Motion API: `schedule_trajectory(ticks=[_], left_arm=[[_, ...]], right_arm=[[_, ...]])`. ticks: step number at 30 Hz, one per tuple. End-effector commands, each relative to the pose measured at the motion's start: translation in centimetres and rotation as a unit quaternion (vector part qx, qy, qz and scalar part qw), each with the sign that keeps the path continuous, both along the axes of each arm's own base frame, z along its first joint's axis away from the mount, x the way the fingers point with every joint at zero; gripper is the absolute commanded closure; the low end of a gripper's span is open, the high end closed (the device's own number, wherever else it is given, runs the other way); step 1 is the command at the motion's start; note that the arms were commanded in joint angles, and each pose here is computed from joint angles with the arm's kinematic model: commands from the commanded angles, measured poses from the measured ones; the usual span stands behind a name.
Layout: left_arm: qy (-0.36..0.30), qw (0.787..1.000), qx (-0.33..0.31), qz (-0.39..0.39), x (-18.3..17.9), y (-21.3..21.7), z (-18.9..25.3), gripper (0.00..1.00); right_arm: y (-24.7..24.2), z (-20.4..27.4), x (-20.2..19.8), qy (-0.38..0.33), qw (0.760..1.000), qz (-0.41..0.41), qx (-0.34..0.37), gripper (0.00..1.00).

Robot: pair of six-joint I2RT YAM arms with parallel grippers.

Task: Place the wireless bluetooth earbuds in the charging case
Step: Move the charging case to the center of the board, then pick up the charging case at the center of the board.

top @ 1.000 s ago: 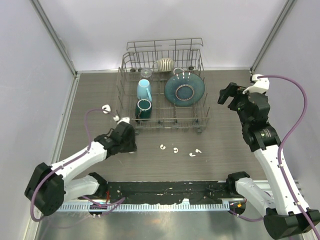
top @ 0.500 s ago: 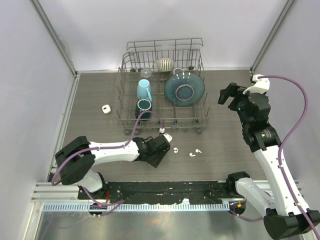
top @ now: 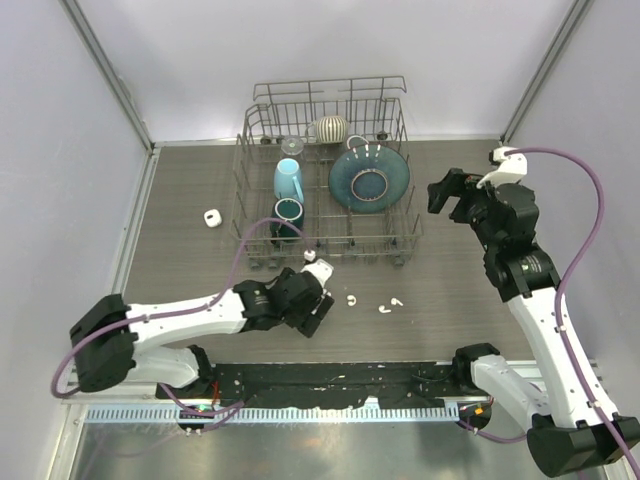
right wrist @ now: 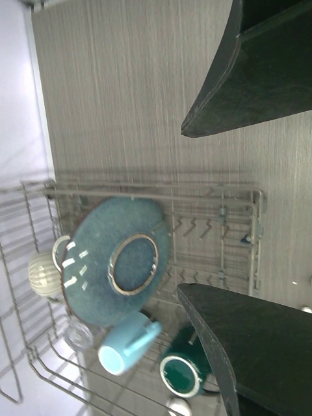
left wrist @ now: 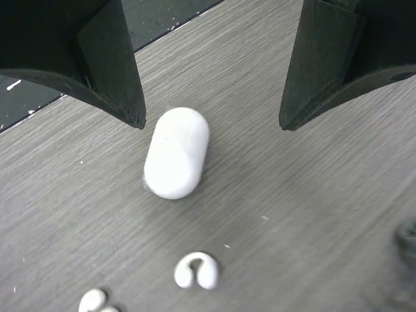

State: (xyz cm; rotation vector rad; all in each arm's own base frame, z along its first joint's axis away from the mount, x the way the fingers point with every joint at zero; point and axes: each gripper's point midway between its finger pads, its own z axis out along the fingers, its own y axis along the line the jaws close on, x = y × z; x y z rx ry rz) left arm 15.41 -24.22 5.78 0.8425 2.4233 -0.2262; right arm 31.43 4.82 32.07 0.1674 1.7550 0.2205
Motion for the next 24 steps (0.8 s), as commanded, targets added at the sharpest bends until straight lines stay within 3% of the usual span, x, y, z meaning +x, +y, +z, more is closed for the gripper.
schedule_trajectory(ticks=[1,3,4,9,15,16,18,20,24], left_arm=[[-0.087,0.993,-0.031,0.075,2.3,2.2,3.6,0.11],[-0.105,0.987,-0.055,0.106,2.6,3.0,4.6,0.09],[-0.133,0.979,-0.081,0.13,3.2,3.8,6.5,0.06],[-0.177,0.957,-0.134,0.188,4.1,6.5,9.6,0.0],[-0.195,0.945,-0.135,0.224,5.0,8.8,10.4,0.0],[-0.196,0.944,-0.138,0.228,5.2,8.8,10.4,0.0],[-0.191,0.941,-0.139,0.244,5.6,9.3,10.2,0.0],[-0.186,0.934,-0.14,0.271,6.2,10.3,10.0,0.0],[-0.177,0.92,-0.142,0.319,6.7,12.4,9.8,0.0]], right_arm=[[4.6,0.5,-0.5,0.002,0.99,0.141,-0.006,0.0],[6.4,-0.8,-1.1,0.009,0.978,0.207,-0.025,0.0],[8.4,-2.1,-2.3,0.019,0.961,0.276,-0.021,0.0],[13.8,-3.9,-7.2,0.025,0.909,0.414,-0.046,0.0],[17.4,-8.4,-11.9,0.064,0.851,0.495,-0.162,0.02],[19.0,-9.6,-14.1,0.07,0.823,0.534,-0.178,0.02],[19.7,-12.0,-14.8,0.088,0.804,0.54,-0.232,0.03],[21.2,-13.9,-16.9,0.079,0.767,0.575,-0.273,0.02],[23.1,-16.1,-16.6,0.057,0.756,0.574,-0.309,0.03]])
